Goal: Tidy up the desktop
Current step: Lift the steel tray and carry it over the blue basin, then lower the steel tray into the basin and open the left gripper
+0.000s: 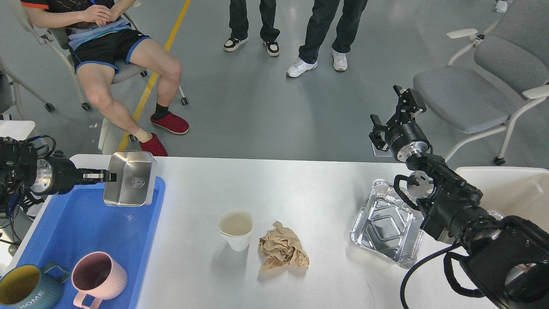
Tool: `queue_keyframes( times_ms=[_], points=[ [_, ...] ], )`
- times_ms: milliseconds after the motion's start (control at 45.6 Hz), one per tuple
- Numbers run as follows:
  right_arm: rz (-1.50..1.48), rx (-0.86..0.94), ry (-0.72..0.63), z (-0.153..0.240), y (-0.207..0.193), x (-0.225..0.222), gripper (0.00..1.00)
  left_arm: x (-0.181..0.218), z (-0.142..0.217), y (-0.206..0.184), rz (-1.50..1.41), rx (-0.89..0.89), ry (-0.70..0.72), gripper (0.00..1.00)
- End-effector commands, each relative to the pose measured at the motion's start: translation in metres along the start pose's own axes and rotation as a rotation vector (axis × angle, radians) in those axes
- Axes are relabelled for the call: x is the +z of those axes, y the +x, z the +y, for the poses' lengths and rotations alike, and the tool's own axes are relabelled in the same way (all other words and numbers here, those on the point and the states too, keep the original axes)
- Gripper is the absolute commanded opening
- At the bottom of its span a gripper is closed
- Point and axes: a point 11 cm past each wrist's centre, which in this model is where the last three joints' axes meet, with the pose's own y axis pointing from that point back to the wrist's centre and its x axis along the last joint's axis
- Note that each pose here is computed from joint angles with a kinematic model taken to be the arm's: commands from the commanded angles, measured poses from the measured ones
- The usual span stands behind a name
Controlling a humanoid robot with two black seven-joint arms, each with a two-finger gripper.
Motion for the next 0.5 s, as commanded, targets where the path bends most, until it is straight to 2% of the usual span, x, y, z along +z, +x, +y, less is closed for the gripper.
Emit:
queue_keyframes(
  times_ms=[0,329,417,483],
  points=[
    [0.003,0.002,-0.002,0.001,0.001,0.001,1.00,-0.005,-0.006,-0.010,0.014,0.011,0.023,0.02],
    [0.005,0.001,-0.002,0.001,0.001,0.000,1.00,-0.026,-0.004,-0.034,0.034,-0.004,0.084,0.03],
    [0.005,0.002,-0.003,0.001,0.002,0.001,1.00,-0.032,-0.002,-0.036,0.048,0.006,0.111,0.06],
    [0.005,0.002,-0.005,0.001,0.002,0.001,1.00,-0.036,-0.002,-0.040,0.053,0.003,0.143,0.11]
  ],
)
